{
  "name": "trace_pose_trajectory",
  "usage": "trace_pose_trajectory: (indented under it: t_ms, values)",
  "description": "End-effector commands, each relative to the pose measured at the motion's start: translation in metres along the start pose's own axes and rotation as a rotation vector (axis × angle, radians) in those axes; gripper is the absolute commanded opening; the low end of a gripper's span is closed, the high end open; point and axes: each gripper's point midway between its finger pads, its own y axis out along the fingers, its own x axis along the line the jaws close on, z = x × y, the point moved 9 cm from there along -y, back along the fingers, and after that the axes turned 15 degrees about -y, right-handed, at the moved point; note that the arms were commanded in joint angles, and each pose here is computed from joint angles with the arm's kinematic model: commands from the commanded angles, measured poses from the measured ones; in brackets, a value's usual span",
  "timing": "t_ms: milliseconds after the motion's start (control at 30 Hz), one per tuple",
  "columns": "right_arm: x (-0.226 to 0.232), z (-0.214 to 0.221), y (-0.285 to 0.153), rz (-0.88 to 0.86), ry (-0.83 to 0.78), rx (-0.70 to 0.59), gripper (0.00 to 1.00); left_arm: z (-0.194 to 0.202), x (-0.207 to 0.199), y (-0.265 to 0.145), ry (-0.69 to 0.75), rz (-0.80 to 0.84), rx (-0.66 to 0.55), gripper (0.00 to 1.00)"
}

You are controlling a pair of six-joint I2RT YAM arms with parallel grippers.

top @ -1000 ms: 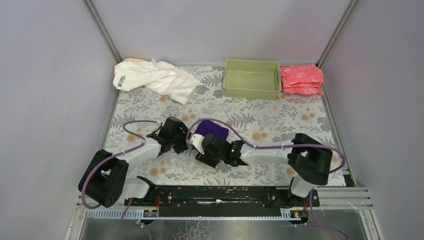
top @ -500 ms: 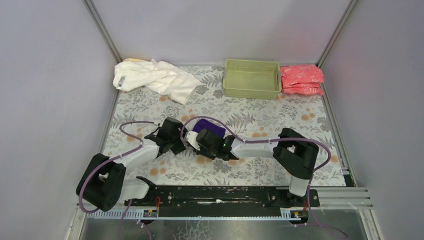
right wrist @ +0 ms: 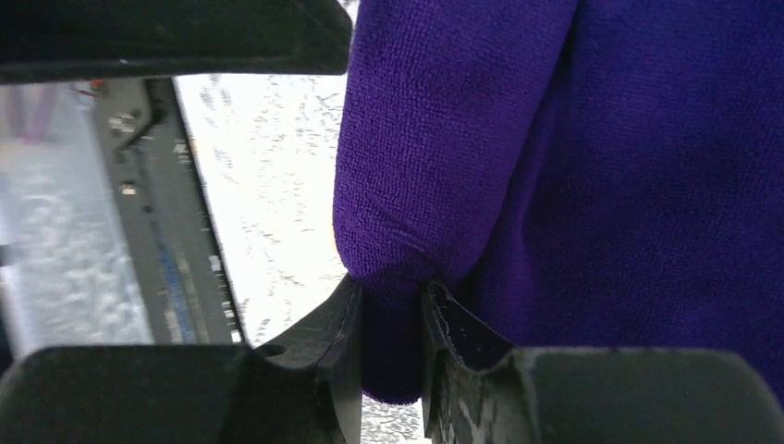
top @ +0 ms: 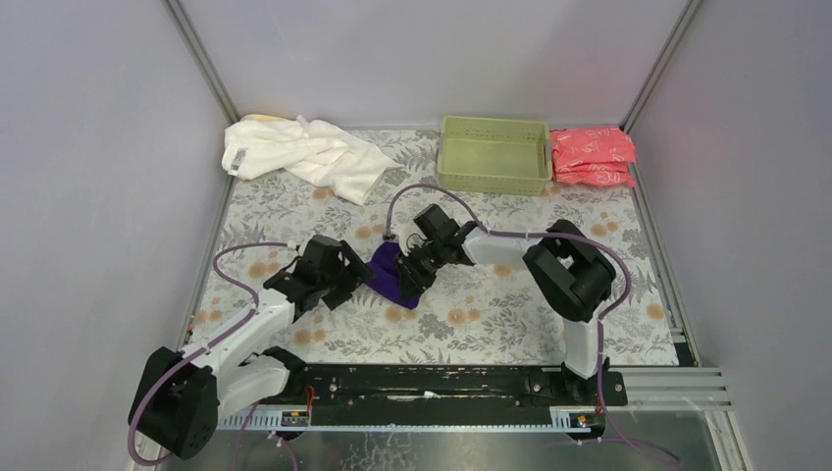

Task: Roll the towels
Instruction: Roll the towel at the center of the board.

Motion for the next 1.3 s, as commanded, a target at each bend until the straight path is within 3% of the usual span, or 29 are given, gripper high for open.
trace_pose_trajectory:
  t_ms: [0, 133, 200, 233, 500, 800, 1033, 1267]
  values:
    - [0.011, 0.018, -0.001, -0.336, 0.284, -0.047, 0.16, -0.001, -0.002, -0.003, -0.016, 0.022, 0.001, 0.79]
    - [-0.006, 0.022, -0.006, -0.387, 0.407, -0.116, 0.15, 0.002, -0.009, 0.006, -0.011, 0.039, 0.038, 0.79]
    - [-0.012, 0.026, -0.005, -0.388, 0.451, -0.111, 0.16, 0.002, -0.012, 0.012, -0.01, 0.046, 0.051, 0.78]
    - [-0.015, 0.028, -0.004, -0.383, 0.47, -0.109, 0.22, 0.003, -0.012, 0.015, -0.01, 0.043, 0.057, 0.77]
    - [-0.026, 0.037, 0.0, -0.273, 0.52, -0.055, 0.28, 0.002, -0.009, 0.04, 0.014, -0.034, 0.062, 0.71]
    - [-0.019, 0.013, -0.05, 0.152, 0.31, -0.072, 0.53, 0.006, 0.02, 0.046, 0.002, -0.125, 0.047, 0.68]
    - [0.017, -0.011, -0.067, 0.419, -0.038, -0.062, 0.6, 0.006, 0.022, 0.047, 0.007, -0.149, 0.039, 0.67]
    - [0.044, -0.01, -0.046, 0.503, -0.323, -0.013, 0.65, 0.006, 0.025, 0.046, 0.004, -0.16, 0.035, 0.67]
